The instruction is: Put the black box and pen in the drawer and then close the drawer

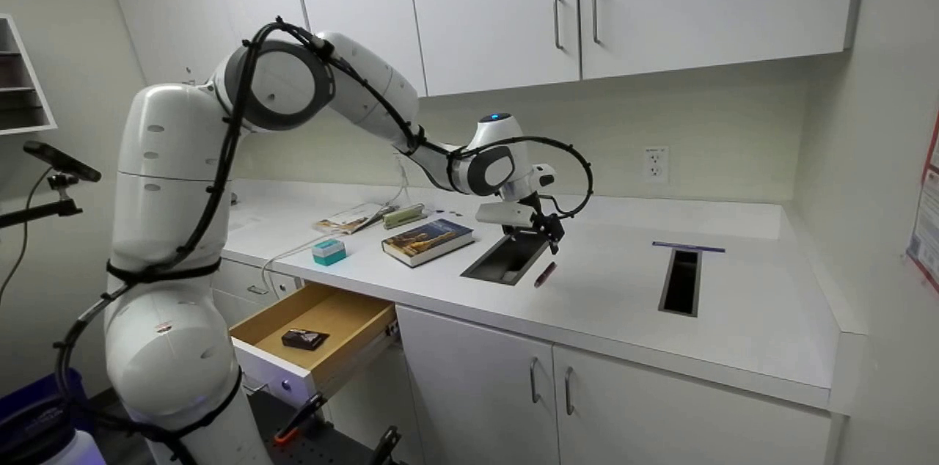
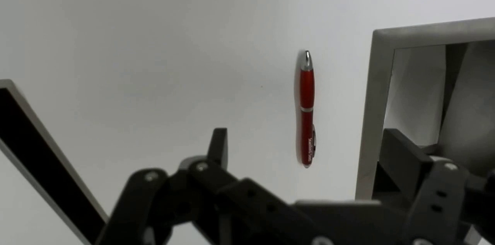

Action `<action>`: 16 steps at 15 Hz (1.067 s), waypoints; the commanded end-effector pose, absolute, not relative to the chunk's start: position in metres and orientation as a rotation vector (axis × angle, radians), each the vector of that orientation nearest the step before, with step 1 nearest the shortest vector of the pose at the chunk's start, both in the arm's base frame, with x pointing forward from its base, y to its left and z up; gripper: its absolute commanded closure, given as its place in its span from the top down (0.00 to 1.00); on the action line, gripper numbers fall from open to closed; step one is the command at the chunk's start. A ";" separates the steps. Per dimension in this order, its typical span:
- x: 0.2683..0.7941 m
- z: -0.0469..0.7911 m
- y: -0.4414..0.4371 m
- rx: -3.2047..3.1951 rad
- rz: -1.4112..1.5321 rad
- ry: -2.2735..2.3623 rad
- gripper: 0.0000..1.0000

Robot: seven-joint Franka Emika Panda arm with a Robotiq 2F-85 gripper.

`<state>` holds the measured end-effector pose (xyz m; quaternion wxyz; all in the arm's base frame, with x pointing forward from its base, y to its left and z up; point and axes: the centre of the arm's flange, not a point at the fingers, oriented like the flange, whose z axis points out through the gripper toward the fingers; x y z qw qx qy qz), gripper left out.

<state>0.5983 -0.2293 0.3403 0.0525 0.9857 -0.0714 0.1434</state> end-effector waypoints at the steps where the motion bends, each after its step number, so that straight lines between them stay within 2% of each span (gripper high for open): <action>1: 0.632 0.336 -0.242 3.005 0.330 -0.198 1.00; 6: 0.650 0.314 -0.242 2.972 0.290 -0.171 1.00; 8: 0.636 0.313 -0.240 2.983 0.300 -0.166 1.00; 12: 0.640 0.308 -0.239 2.963 0.285 -0.172 1.00; 16: 0.658 0.296 -0.235 2.992 0.254 -0.145 1.00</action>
